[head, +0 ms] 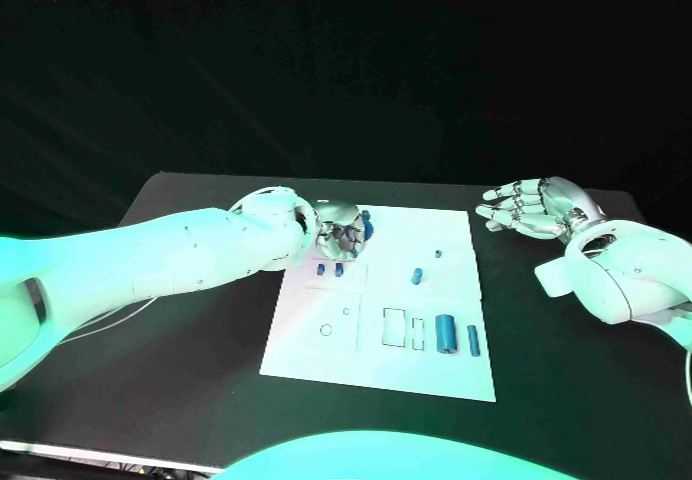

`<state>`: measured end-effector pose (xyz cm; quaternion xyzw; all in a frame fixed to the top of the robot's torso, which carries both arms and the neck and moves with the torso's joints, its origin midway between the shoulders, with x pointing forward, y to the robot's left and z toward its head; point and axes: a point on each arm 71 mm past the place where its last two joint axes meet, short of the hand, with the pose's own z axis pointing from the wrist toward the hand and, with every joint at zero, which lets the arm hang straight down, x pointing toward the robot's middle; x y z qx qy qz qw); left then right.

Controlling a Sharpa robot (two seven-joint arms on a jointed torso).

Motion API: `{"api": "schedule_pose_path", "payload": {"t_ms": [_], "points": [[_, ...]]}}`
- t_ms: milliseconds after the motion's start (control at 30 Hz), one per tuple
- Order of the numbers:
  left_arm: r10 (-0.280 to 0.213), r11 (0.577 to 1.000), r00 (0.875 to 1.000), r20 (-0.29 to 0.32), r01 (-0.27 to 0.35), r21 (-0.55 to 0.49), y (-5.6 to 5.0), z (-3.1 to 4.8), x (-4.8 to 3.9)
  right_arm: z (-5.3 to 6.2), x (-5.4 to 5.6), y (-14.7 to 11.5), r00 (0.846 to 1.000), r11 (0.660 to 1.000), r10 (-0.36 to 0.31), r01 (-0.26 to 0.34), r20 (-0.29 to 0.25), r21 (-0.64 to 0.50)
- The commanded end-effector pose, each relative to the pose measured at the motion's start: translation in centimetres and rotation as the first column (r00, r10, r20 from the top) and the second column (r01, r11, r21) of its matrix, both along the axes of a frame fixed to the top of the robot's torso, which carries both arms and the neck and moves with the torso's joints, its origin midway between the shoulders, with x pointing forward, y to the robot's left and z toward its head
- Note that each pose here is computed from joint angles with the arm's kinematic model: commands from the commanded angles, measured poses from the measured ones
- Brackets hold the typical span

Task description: Assemble the parts on the task board

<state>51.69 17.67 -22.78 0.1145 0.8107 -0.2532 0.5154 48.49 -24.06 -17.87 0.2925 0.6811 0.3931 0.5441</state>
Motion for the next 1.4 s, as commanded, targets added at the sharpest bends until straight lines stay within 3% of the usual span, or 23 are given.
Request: {"api": "schedule_pose_path", "payload": {"t_ms": [33,467,733,1167,1400], "points": [[-0.016,1.0,1.0,-0.017,0.016,0.0,-0.2,-0.21,-0.14,0.0,-0.1,0.2,1.0,1.0,0.018,-0.018,0.005,0.0],[-0.015,0.999,1.0,0.001,0.015,-0.029,-0.3,-0.04,-0.02,0.0,-0.1,0.2,1.0,1.0,0.018,-0.018,0.004,0.0],[-0.002,0.998,1.0,0.014,0.003,-0.058,0.1,0.39,-0.14,0.0,-0.1,0.1,1.0,1.0,0.017,-0.017,0.003,0.0],[0.048,0.988,0.999,-0.01,-0.049,-0.149,2.2,2.13,-0.47,0.0,-0.1,-0.1,1.0,1.0,0.014,-0.014,0.001,-0.002],[0.071,0.987,0.997,-0.027,-0.074,-0.145,3.3,2.27,-0.43,0.0,0.0,-0.2,1.0,1.0,0.014,-0.014,0.0,-0.002]]}}
